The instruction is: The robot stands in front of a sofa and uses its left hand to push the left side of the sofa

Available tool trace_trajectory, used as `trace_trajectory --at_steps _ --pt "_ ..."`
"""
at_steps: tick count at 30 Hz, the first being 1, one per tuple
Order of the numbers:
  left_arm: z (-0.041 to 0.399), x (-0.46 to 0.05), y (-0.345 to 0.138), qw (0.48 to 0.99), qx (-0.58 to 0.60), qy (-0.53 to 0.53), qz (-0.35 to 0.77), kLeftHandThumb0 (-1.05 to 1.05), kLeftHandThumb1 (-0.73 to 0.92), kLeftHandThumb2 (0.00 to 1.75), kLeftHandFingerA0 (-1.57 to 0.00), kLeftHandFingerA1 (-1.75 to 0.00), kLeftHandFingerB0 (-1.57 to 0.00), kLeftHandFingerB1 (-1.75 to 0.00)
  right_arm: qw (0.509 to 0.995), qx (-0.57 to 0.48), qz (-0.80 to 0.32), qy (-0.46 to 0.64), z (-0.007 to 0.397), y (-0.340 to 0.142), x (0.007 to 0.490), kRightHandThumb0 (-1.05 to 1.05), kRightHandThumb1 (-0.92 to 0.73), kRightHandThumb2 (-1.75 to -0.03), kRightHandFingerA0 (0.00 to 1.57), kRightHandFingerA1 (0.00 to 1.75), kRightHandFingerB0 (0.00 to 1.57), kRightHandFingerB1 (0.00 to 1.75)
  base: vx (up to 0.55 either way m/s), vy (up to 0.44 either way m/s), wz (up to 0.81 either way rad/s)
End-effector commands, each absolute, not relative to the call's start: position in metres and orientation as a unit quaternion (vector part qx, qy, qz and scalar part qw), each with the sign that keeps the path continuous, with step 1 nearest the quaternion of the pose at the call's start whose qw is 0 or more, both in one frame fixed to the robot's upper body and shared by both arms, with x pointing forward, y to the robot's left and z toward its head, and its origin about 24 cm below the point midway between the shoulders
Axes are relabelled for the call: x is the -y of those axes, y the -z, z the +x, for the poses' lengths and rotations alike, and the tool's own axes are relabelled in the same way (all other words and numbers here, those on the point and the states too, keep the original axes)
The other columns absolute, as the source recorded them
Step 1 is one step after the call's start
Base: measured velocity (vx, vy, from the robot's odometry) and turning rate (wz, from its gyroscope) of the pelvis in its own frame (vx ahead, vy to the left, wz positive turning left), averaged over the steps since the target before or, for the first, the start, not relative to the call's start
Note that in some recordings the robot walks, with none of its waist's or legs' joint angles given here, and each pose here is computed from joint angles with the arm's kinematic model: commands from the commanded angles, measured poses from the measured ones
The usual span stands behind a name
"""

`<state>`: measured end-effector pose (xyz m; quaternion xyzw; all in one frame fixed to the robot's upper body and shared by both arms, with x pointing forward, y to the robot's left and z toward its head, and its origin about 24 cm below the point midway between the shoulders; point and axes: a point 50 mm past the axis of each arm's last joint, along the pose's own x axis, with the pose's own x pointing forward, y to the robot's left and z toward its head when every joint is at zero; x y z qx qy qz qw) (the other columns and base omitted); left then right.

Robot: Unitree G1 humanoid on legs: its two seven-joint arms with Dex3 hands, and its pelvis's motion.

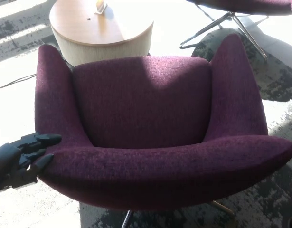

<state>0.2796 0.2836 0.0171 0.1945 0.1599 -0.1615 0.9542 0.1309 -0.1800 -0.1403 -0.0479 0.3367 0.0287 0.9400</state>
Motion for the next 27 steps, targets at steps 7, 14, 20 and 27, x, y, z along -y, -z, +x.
trace_trajectory --at_steps 7,14,20,27 --pt "0.268 -0.298 -0.009 0.955 -0.193 0.143 0.174 -0.84 0.64 1.06 -0.02 -0.44 -0.12 -0.43 0.940 -0.338 -0.049 -0.014 0.123 0.141 0.186 -0.68 -0.78 -0.64 0.72 0.45 0.58 0.38 0.00 0.000 0.00" --pt "0.264 -0.328 -0.023 0.981 -0.155 0.054 0.107 -0.77 0.91 0.70 -0.07 -0.36 -0.07 -0.31 0.937 -0.344 -0.052 -0.020 0.118 0.142 0.187 -0.67 -0.80 -0.65 0.71 0.45 0.57 0.38 0.00 0.000 0.00" --pt "0.231 -0.348 0.010 0.976 -0.208 -0.012 0.066 -0.72 0.91 0.75 -0.03 -0.35 -0.03 -0.25 0.938 -0.345 -0.037 0.001 0.122 0.143 0.186 -0.67 -0.79 -0.64 0.73 0.46 0.62 0.39 0.00 0.000 0.00" --pt "0.162 -0.340 0.067 0.958 -0.268 -0.072 -0.066 -0.73 0.79 1.16 0.00 -0.38 0.00 -0.30 0.933 -0.358 -0.045 -0.008 0.112 0.146 0.185 -0.68 -0.79 -0.65 0.74 0.44 0.58 0.38 0.00 0.000 0.02"
